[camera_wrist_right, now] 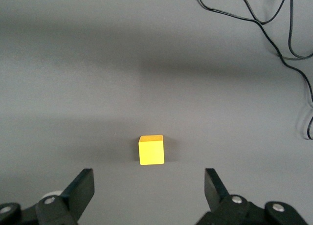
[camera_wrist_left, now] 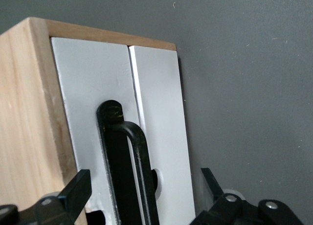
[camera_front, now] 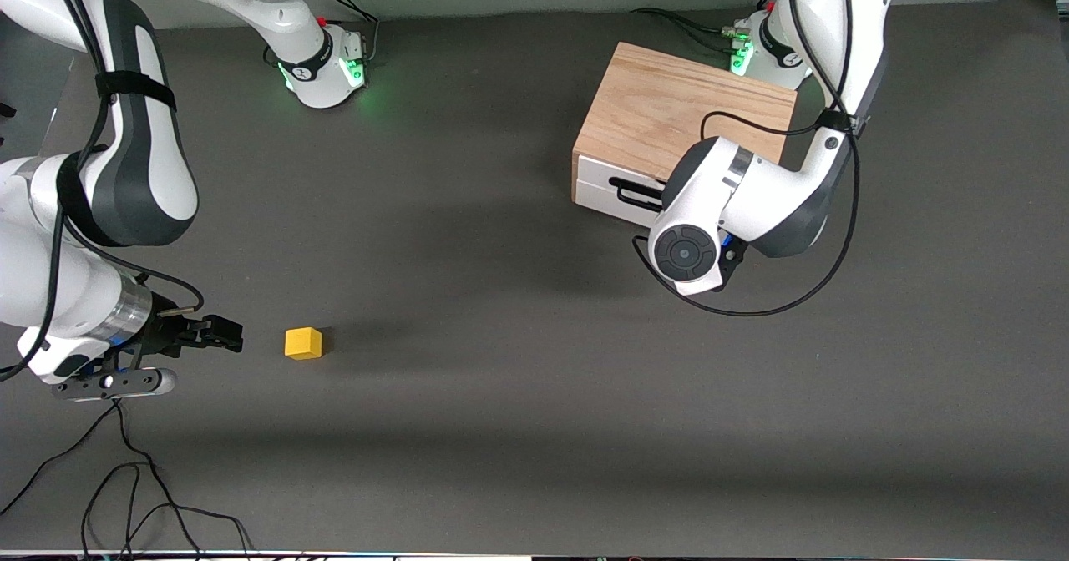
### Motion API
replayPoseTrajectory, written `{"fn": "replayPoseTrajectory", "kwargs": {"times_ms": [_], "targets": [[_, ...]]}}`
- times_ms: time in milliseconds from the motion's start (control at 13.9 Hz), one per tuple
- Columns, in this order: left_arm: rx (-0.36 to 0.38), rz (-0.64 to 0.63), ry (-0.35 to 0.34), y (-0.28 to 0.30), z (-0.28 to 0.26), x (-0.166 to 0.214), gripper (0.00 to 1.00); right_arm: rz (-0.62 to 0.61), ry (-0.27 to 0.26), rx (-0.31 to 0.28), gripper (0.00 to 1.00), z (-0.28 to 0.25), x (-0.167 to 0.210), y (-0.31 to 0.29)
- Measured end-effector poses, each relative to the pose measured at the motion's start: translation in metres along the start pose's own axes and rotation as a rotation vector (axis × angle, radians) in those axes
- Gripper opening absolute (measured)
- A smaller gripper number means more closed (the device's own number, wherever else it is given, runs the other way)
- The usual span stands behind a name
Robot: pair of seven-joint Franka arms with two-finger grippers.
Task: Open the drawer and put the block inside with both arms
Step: 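Grasp the black drawer handle with the left gripper while the right approaches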
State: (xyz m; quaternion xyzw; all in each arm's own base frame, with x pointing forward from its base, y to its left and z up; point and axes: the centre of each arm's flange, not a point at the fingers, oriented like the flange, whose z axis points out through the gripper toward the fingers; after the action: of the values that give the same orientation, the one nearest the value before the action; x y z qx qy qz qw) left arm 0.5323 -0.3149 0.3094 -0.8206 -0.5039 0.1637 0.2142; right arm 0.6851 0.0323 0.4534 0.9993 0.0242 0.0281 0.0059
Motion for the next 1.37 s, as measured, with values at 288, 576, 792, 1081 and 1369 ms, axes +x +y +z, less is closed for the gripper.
{"fn": "replayPoseTrajectory", "kwargs": {"times_ms": [288,576,792,1081,1369], "targets": [[-0.074,-0.070,-0.011,0.011,-0.006,-0.001,0.99,0.005,-0.004,0.001,1.00,0.001,0.000,0.003],[-0.058,-0.077,-0.014,0.019,0.005,-0.003,0.99,0.034,-0.031,0.076,1.00,0.020,0.001,-0.004],[-0.048,-0.078,-0.014,0.022,0.010,-0.004,0.99,0.039,-0.067,0.075,1.00,0.045,0.003,-0.003],[-0.041,-0.078,-0.014,0.023,0.013,-0.005,0.99,0.060,-0.122,0.069,1.00,0.079,0.000,0.009],[-0.022,-0.072,-0.012,0.028,0.025,-0.008,0.95,0.043,-0.160,0.030,1.00,0.097,-0.007,0.014]]}}
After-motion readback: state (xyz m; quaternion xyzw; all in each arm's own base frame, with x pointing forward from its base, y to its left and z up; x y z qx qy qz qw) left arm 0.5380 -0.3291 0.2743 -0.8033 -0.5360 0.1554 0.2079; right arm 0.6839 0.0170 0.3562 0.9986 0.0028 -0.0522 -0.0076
